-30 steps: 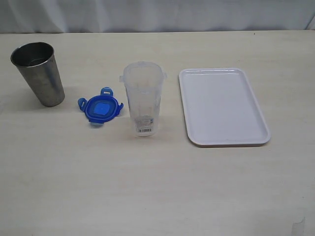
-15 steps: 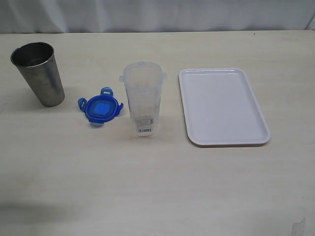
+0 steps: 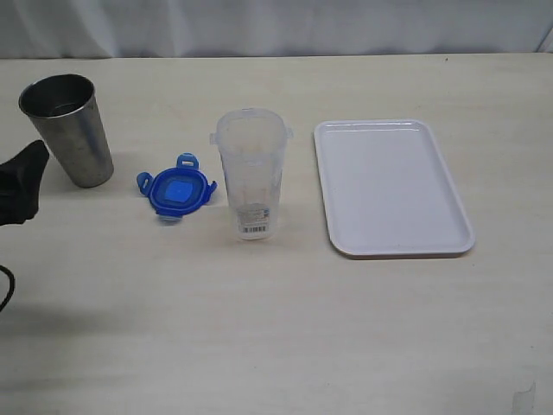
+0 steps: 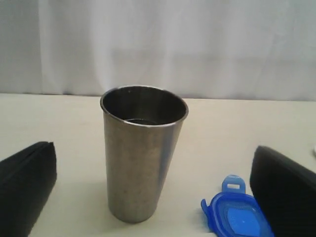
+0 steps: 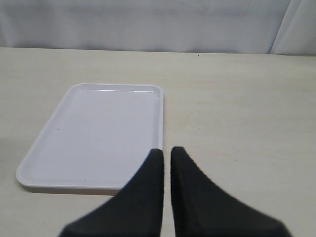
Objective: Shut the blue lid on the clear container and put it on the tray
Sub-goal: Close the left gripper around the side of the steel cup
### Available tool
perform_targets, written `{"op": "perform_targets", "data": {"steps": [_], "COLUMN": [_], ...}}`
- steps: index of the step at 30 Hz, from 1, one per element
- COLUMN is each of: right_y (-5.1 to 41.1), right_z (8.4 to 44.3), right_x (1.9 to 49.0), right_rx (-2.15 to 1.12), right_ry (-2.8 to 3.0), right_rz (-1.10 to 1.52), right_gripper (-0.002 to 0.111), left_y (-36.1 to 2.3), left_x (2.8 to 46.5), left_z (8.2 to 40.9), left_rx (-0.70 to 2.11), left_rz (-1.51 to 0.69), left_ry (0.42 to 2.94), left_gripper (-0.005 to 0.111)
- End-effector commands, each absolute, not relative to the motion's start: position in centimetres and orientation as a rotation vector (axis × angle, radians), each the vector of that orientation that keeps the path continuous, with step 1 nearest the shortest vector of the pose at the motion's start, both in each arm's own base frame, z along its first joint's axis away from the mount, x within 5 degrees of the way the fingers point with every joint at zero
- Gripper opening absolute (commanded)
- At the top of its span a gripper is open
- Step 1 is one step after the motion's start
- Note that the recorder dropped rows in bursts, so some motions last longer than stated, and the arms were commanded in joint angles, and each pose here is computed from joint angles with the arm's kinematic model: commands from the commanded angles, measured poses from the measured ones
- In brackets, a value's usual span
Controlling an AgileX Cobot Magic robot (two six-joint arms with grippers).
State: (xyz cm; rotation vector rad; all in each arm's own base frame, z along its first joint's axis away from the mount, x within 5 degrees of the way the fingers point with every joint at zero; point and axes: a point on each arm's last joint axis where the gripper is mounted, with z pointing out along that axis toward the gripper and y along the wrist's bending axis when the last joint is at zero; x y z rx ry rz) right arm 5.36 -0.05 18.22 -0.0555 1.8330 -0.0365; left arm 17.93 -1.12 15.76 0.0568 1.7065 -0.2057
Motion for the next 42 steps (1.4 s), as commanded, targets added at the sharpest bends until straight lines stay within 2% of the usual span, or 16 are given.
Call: {"op": "perform_targets", "data": {"steps": [1,16,32,42], "right_y": [-0.1,-0.1,-0.1,-0.1], "right_z": [18.2,18.2,18.2,18.2], "right_x": [5.3,5.3,5.3,5.3], "right_rx": [-0.050,-0.050,-0.050,-0.050], "right_ry": [1.830,1.830,1.830,1.830], "right_rz": [-0.037,-0.037,-0.037,-0.037], "right_gripper": [0.005,0.005,0.005,0.005], "left_y": [-1.4,-1.5,-1.3,-1.3], "left_x": [19.5,24.1,30.1,32.1], "left_z": [14.6,10.5,9.5,9.3], "left_rx": [0.097,0.133,0.155,0.146], "left_rz": [-0.235,-0.253,-0.251,-0.268], "left_ry": [1.753,1.869,1.788,1.753], "left_gripper": [0.105,0.105,0.105,0.105]}}
